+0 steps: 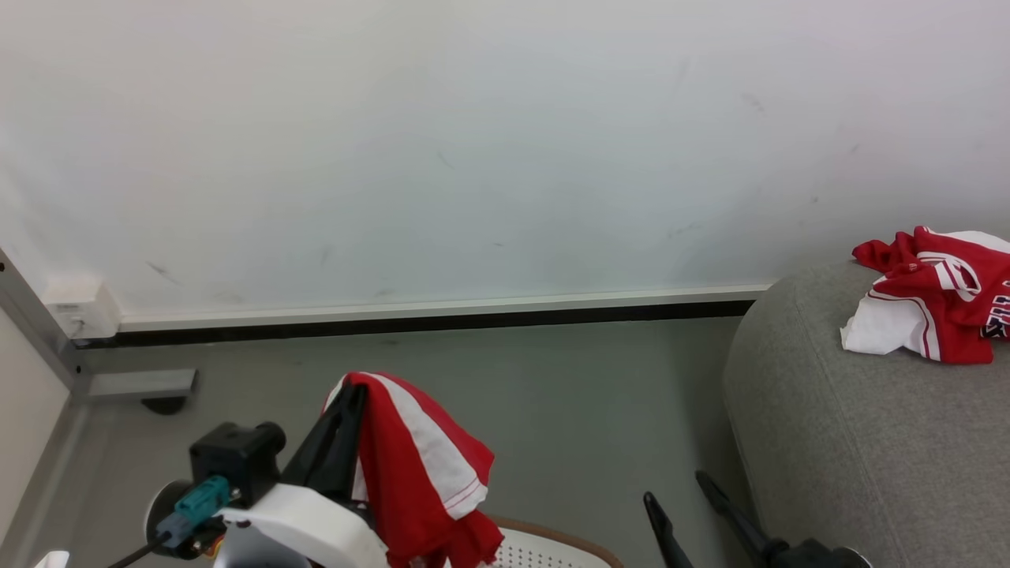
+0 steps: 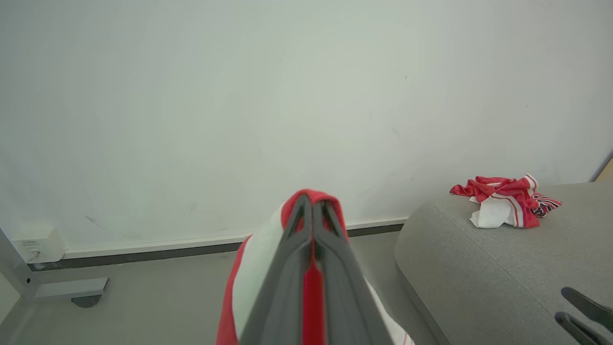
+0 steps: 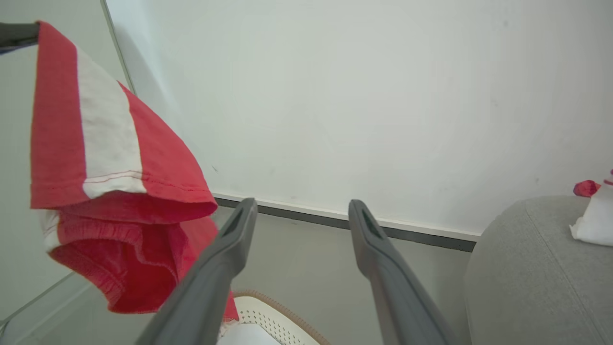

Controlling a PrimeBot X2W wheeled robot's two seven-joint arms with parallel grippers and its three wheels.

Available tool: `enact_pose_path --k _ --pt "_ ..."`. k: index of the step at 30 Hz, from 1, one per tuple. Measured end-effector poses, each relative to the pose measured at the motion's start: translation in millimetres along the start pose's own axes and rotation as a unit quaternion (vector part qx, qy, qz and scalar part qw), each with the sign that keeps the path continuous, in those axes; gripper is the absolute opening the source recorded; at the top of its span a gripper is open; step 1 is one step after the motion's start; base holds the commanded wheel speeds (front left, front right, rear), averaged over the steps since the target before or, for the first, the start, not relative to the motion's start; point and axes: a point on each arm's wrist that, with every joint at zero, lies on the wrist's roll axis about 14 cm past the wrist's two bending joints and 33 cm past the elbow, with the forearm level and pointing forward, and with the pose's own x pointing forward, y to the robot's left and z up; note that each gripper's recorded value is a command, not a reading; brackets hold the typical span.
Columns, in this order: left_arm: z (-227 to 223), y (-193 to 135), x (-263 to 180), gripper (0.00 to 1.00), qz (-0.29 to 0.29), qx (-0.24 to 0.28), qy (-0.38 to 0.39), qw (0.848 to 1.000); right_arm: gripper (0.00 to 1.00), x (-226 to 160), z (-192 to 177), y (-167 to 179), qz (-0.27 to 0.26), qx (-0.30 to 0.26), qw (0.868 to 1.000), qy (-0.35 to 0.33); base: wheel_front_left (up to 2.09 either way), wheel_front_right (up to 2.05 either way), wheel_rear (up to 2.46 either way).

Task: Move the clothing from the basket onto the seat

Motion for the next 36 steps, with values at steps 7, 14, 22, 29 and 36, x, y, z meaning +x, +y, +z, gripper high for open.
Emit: enact_pose_path --k 7,14,22,29,36 --pt "1 -5 1 0.00 -0.007 -0.001 0.000 1.000 1.00 11 18 26 0.074 -0.045 0.996 -0.015 0.00 0.00 0.00" --pt "1 -6 -1 0.00 -0.007 -0.002 0.000 1.000 1.00 24 39 71 0.161 -0.058 0.985 -0.023 0.00 0.00 0.00" --pt "1 -12 -1 0.00 -0.017 -0.005 0.000 1.000 1.00 34 47 133 0.257 -0.052 0.964 -0.031 0.00 0.00 0.00" --pt "1 -23 -1 0.00 -0.036 -0.008 0.000 0.999 1.00 45 36 161 0.298 -0.056 0.953 -0.018 0.00 0.00 0.00" --pt "3 -38 -1 0.00 -0.060 -0.013 0.001 0.998 1.00 60 29 158 0.300 -0.062 0.952 -0.002 0.00 0.00 0.00"
